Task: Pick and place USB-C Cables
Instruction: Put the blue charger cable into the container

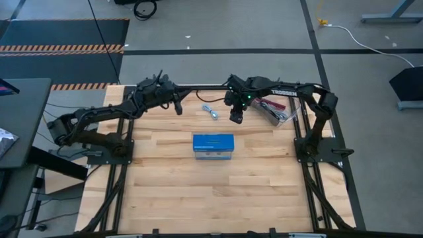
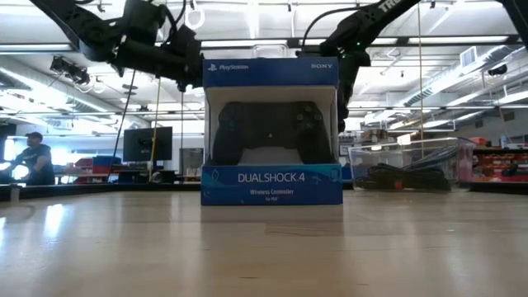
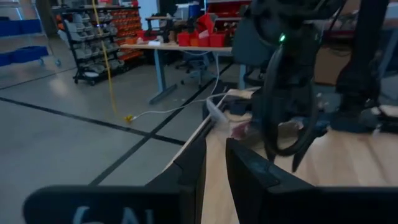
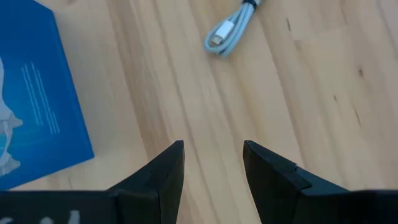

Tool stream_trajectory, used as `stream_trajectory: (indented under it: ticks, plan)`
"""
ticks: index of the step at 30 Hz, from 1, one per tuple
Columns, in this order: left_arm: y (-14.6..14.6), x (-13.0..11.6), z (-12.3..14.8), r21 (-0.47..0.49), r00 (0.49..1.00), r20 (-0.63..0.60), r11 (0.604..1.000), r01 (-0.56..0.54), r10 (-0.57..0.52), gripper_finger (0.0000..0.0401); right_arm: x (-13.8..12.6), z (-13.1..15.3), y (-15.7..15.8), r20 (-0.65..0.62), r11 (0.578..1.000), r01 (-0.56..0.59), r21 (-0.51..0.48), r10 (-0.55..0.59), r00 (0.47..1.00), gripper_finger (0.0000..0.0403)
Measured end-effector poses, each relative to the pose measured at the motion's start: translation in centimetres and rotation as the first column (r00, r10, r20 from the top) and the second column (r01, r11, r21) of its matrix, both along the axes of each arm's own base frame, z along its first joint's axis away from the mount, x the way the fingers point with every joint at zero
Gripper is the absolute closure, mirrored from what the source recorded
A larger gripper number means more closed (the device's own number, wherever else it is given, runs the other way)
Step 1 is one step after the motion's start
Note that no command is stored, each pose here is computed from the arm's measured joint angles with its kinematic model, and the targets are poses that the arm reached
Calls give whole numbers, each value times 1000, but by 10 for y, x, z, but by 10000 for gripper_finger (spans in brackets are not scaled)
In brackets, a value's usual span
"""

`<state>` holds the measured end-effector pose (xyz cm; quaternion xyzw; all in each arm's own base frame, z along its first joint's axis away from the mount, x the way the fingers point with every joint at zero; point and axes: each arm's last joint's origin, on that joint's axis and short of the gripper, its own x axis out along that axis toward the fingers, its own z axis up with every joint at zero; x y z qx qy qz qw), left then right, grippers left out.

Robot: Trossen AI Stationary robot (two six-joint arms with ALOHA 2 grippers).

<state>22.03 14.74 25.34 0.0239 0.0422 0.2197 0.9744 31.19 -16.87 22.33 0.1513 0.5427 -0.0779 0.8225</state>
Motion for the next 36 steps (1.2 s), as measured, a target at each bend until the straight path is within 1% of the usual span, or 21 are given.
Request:
stream_trajectory:
  ticks: [5, 8, 11, 13, 15, 17, 18, 20, 24, 27, 32, 36]
  plan:
    - [7, -7, -4, 15, 999, -28, 999, -29, 29, 333, 2, -1, 0, 6, 1000, -4, -1, 4, 1000, 231]
    - [14, -11, -6, 13, 999, -42, 1000, -28, 29, 333, 4, -1, 4, 9, 1000, -16, 4, 16, 1000, 232]
    - [20, -16, -6, 11, 998, -40, 999, -41, 41, 333, 6, -1, 8, 21, 997, -73, -2, 73, 997, 232]
    - [24, -20, -7, 6, 997, -46, 998, -61, 61, 333, 8, 0, 9, 36, 990, -134, -33, 135, 990, 231]
    - [28, -23, -8, -1, 995, -55, 997, -81, 81, 333, 12, 1, 9, 68, 986, -151, -65, 155, 986, 231]
    - [31, -26, -11, -18, 992, -77, 995, -97, 95, 333, 17, 4, 8, 112, 990, -111, -83, 120, 986, 232]
    - [33, -28, -12, -24, 991, -87, 994, -105, 103, 333, 19, 5, 7, 134, 994, -71, -88, 82, 988, 232]
    - [35, -31, -14, -25, 988, -108, 993, -116, 113, 333, 22, 6, 6, 162, 997, -16, -78, 28, 986, 233]
    - [39, -35, -16, 4, 980, -153, 992, -128, 127, 333, 24, 7, 6, 168, 995, 65, -80, -50, 985, 233]
    - [41, -38, -17, 6, 977, -163, 990, -138, 138, 333, 30, 1, 11, 160, 994, 98, -53, -88, 983, 233]
    - [42, -39, -19, 16, 975, -187, 992, -123, 124, 332, 42, -20, 19, 120, 995, 97, -27, -93, 988, 233]
    - [43, -41, -21, 4, 971, -202, 991, -132, 130, 332, 54, -30, 16, 150, 991, 131, -3, -129, 980, 234]
